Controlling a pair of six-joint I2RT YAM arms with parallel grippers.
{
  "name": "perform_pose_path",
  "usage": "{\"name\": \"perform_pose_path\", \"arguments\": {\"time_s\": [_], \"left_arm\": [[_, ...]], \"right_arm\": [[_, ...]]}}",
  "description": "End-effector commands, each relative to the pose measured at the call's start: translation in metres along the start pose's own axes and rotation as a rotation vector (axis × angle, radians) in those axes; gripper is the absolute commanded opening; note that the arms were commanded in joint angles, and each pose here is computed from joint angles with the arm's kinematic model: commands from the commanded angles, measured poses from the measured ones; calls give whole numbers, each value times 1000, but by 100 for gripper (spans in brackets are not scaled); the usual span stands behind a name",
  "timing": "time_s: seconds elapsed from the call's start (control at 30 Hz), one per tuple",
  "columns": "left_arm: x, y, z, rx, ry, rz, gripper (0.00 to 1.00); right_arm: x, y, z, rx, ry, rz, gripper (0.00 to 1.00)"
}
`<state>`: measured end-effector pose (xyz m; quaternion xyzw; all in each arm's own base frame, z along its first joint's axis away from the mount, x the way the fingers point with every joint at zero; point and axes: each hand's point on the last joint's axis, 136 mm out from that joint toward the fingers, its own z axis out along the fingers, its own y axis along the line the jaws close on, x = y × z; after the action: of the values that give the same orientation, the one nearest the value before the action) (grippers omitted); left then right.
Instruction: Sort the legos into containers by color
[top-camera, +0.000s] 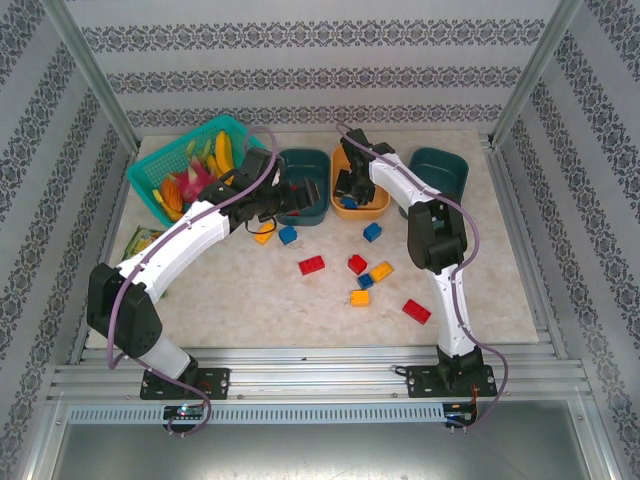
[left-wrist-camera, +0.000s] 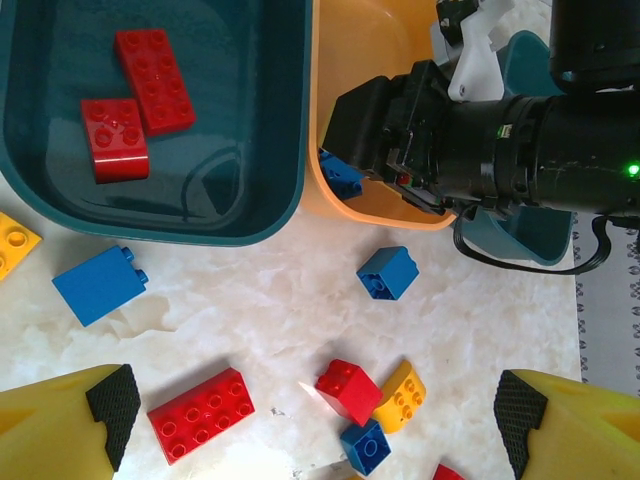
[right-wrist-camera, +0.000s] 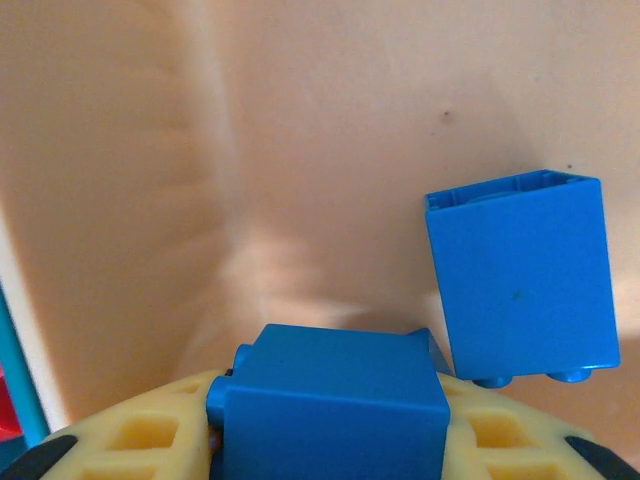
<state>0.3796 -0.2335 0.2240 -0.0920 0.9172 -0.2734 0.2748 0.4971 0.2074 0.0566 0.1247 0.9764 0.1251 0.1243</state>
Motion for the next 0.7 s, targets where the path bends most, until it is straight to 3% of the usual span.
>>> {"name": "perform_pose_path", "arguments": {"time_s": [0.0,0.27,0.67], "left_arm": [[2,11,3,-31,8,-2,94],[12,23,-10,-65,21,-11,93],[31,37,-54,-77,5,-26,93]], "right_arm": [[6,0,5,4,36,22,43],[-5,9,-24,-21,-22,11,58],[-30,34,-152,-124,-239,-32,60]]}}
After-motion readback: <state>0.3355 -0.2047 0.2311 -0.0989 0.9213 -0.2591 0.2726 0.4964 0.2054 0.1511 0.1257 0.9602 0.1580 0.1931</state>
